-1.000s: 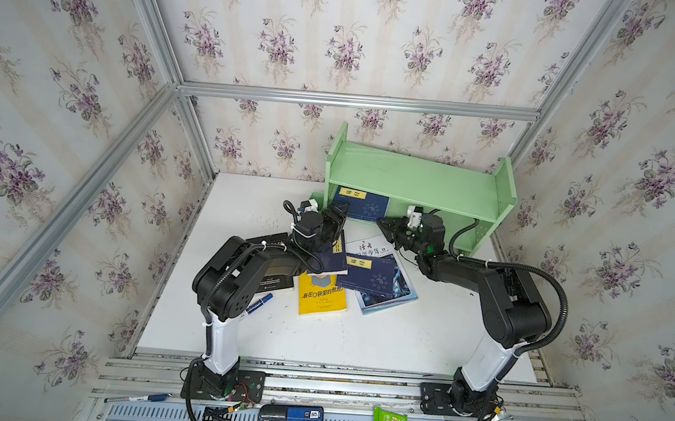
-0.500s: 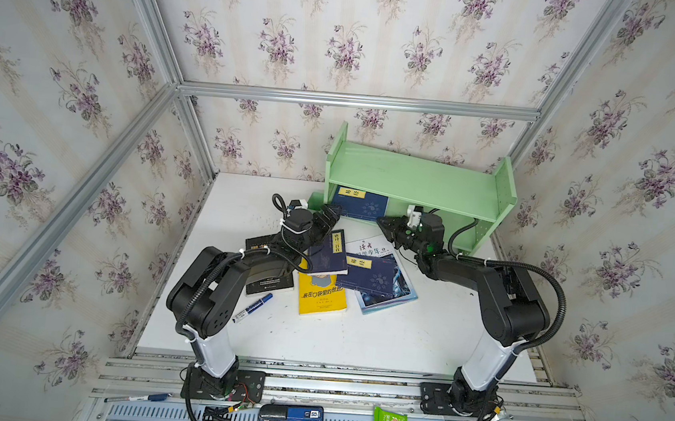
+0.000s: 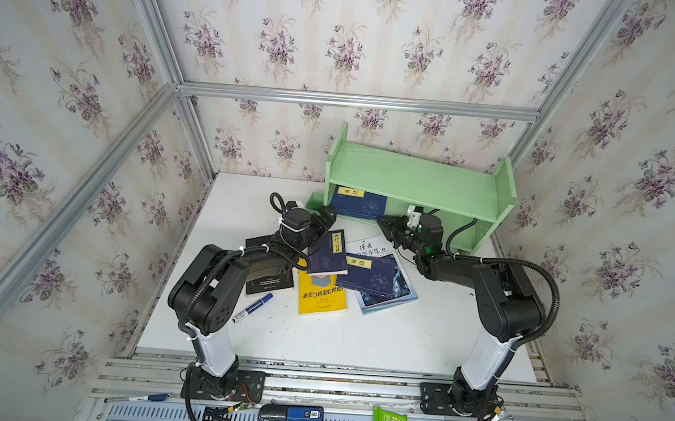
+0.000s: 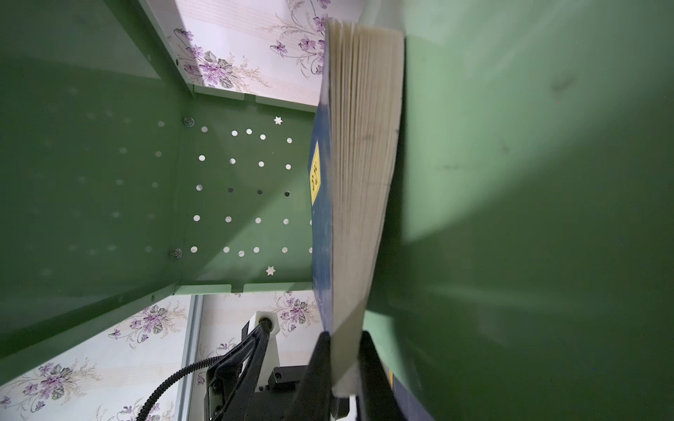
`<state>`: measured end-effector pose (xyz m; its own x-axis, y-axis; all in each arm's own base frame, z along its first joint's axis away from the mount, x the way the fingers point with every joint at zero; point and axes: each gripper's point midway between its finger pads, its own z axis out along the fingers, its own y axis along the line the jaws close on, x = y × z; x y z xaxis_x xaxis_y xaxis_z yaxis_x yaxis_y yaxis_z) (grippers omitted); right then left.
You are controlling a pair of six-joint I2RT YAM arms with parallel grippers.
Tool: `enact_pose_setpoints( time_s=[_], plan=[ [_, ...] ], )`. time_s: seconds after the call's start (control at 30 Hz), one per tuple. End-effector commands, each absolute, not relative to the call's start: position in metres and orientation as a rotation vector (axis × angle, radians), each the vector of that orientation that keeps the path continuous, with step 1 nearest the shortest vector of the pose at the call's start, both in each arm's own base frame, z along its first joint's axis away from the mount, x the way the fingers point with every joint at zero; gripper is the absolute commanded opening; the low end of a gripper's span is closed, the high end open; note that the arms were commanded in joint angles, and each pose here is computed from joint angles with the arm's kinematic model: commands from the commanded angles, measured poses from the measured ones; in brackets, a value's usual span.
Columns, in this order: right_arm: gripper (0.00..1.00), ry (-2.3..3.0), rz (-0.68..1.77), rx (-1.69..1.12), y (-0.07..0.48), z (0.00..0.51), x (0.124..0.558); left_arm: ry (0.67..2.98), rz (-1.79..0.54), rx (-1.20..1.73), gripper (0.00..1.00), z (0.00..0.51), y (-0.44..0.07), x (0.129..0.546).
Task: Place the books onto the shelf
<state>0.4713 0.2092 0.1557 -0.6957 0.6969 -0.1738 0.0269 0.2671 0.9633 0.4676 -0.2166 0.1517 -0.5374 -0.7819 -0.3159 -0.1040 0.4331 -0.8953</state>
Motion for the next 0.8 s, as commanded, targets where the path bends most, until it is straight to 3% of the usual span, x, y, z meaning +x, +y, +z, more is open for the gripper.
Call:
enact_pose_setpoints(
  time_s=[0.0,0.77],
  plan=[
    [0.09,1.905,1.435,0.653,0.203,0.16,0.477,1.916,-1.141,-0.711,0.99,0.158,-0.219,0.474],
    [0.09,1.929,1.453,0.658,0.207,0.147,0.476,1.945,-1.103,-0.842,0.99,0.127,-0.225,0.505]
  ],
)
